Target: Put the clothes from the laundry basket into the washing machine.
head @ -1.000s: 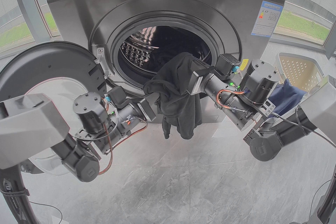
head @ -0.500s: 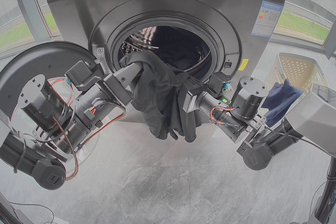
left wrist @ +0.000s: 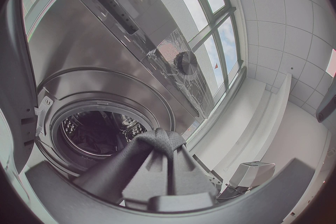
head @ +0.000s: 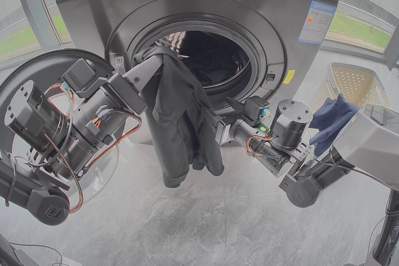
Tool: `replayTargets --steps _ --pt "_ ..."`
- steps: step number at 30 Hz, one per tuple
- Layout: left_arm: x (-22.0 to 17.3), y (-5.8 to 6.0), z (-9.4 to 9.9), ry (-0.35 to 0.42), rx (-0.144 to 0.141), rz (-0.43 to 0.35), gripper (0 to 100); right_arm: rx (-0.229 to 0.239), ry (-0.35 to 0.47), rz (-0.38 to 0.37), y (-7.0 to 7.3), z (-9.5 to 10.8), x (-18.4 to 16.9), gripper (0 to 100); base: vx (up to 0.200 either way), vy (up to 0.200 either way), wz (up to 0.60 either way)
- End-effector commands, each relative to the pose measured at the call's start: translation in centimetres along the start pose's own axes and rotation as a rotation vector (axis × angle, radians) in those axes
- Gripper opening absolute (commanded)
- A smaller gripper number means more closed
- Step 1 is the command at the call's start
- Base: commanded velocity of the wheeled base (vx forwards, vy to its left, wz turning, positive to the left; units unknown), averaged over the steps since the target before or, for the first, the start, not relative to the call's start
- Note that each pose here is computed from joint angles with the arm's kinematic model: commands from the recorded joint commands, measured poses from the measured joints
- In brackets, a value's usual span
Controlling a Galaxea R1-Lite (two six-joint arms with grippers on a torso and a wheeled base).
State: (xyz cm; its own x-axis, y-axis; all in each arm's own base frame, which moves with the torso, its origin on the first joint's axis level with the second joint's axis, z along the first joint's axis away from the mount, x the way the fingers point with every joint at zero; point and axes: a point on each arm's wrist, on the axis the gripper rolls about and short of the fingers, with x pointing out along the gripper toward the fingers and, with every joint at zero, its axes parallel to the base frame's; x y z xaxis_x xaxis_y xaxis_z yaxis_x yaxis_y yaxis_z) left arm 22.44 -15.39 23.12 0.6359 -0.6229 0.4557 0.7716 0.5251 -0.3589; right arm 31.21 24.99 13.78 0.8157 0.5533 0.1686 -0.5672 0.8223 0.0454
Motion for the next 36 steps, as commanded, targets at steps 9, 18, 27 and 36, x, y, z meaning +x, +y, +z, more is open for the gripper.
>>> replayTargets --steps 9,18,27,36 --pt "0.5 0.5 -0.4 0.000 0.001 0.020 0 -0.022 0.246 0.048 0.2 -4.7 -4.8 100 0.000 0.000 0.00" --pt "0.8 0.9 -0.7 -0.003 0.002 0.039 0 -0.004 0.296 0.139 1.4 -5.7 -6.5 100 0.000 0.000 0.00" --pt "0.8 1.0 -0.8 0.000 0.001 0.040 0 0.019 0.231 0.293 4.9 -5.3 -5.1 100 0.000 0.000 0.00" --pt "0.8 1.0 -0.9 0.003 0.000 0.040 0 0.030 0.089 0.354 6.2 -3.9 -0.9 100 0.000 0.000 0.00"
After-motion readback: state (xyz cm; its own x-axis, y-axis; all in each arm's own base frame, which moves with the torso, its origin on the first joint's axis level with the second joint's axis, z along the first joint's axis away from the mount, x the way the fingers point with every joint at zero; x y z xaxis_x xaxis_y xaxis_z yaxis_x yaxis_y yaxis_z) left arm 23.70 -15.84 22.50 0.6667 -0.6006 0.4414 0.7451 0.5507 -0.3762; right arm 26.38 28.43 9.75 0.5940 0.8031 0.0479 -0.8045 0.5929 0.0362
